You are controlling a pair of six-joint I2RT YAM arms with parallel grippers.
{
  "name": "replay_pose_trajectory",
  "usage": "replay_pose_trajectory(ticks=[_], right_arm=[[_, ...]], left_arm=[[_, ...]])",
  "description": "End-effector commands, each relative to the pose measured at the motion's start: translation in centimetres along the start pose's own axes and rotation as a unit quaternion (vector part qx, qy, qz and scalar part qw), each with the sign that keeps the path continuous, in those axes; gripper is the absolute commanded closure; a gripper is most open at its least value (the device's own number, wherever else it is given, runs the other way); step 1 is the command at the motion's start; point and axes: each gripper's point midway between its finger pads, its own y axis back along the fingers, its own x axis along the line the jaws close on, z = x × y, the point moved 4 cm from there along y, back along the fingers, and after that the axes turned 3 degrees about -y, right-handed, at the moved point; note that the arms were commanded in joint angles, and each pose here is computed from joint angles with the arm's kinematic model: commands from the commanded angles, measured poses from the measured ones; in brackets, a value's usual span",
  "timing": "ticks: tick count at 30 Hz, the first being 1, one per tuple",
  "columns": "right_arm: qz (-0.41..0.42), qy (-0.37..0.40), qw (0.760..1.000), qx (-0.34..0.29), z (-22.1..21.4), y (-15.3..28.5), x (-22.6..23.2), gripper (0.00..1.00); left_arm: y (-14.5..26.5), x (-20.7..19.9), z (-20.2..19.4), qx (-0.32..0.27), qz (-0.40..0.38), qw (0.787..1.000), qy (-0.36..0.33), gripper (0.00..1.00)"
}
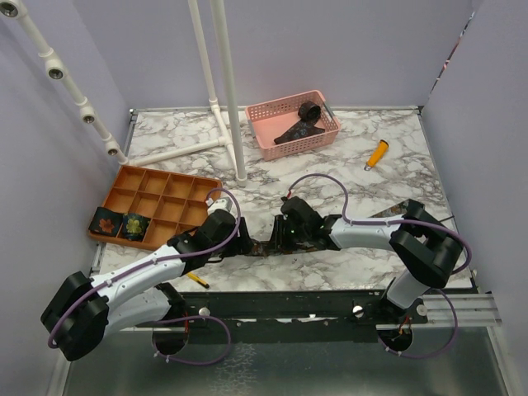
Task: Roll the ties
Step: Roll the tie at the center of the board.
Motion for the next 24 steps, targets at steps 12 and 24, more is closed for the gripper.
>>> replay_pose_trajectory(ticks=[12,24], right_arm=[[-0.016,-0.006,1.000,0.002,-0.7,-0.4,-2.3,0.70],[-0.028,0.045,0.998,-0.045,3.1,3.2,0.8,0.52]], left_arm=[[0.0,-1.3,0.6,-0.021,-0.050,0.998,0.011,0.22],[3.1,0.4,1.5,-0.051,0.018,0.994,0.098,0.62]])
